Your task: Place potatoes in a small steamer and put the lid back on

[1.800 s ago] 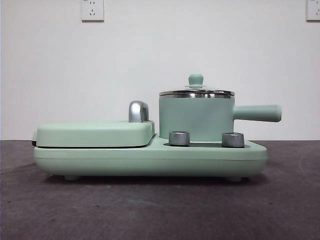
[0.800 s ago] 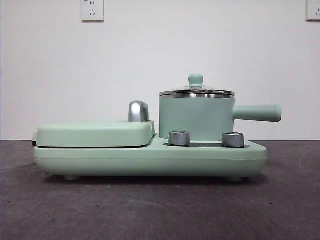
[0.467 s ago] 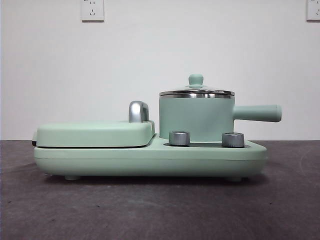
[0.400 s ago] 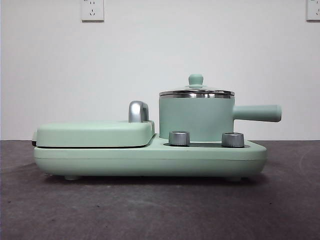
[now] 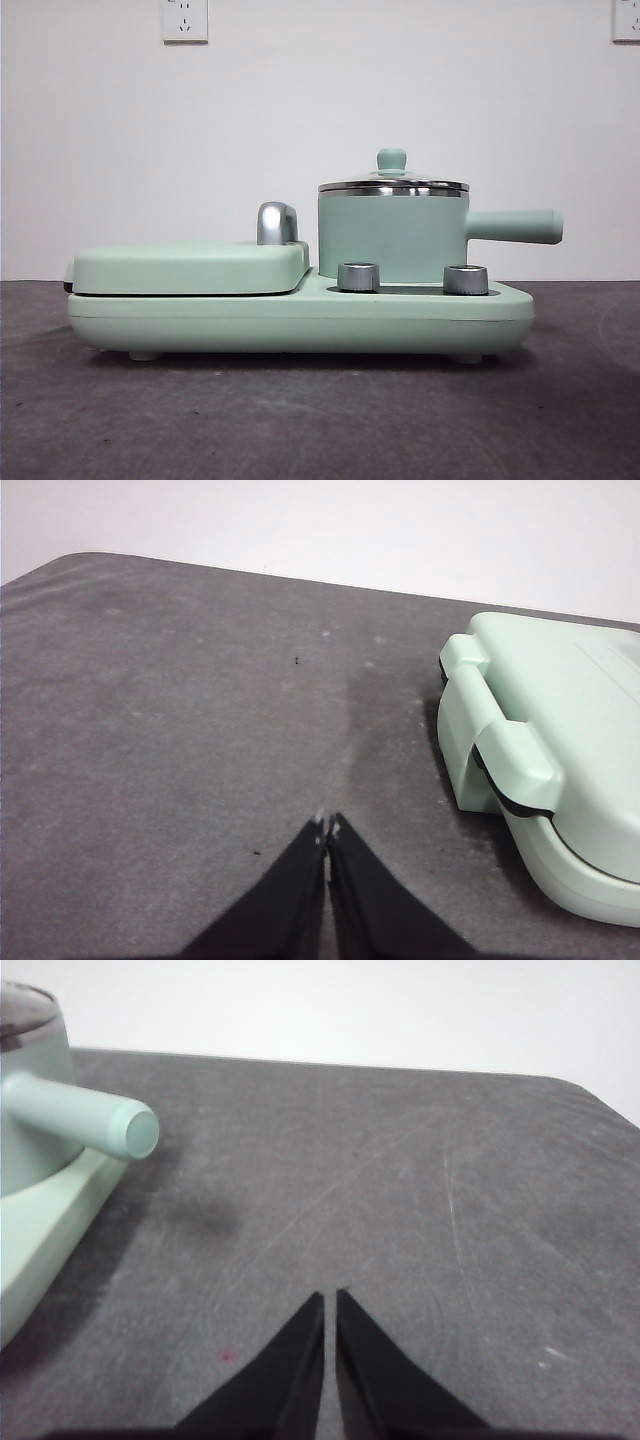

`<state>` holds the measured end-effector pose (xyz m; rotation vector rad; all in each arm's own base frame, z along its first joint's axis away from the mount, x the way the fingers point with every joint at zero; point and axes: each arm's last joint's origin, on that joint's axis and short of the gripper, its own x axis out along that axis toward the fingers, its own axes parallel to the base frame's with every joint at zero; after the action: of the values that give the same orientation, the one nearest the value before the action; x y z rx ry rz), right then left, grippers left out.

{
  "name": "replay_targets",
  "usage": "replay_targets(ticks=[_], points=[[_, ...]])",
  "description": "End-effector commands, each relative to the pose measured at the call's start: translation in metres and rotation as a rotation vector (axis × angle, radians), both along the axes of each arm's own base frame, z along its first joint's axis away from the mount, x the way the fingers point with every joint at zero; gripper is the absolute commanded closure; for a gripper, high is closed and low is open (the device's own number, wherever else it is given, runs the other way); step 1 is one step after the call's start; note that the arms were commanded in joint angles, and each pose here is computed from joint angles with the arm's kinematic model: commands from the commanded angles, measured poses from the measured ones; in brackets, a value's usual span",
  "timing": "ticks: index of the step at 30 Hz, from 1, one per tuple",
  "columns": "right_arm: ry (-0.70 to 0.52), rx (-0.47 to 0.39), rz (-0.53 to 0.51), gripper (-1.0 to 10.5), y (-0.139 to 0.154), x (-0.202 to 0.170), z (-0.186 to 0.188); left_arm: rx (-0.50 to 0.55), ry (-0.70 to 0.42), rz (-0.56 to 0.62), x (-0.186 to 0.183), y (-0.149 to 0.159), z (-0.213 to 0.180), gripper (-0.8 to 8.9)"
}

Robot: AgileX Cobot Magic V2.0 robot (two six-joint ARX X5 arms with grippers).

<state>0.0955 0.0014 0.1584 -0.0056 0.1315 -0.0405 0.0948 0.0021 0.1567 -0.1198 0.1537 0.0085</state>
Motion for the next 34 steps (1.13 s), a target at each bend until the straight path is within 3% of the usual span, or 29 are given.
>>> replay_targets(ticks=[1,5,34], points=[[0.003,0.047,-0.007,9.3,-0.0004,0.0007,-0.0051,0.014,0.023,-0.013,0.0007,-0.0002,-0.0069,8.07],[0.007,0.1,-0.007,9.3,-0.0001,0.0006,-0.0057,0.014,0.025,-0.013,0.0007,-0.0002,-0.007,8.07],[-0.003,0.099,-0.01,9.3,-0.0001,0.0007,-0.0046,0.014,0.023,-0.013,0.0007,-0.0002,-0.0068,8.07]])
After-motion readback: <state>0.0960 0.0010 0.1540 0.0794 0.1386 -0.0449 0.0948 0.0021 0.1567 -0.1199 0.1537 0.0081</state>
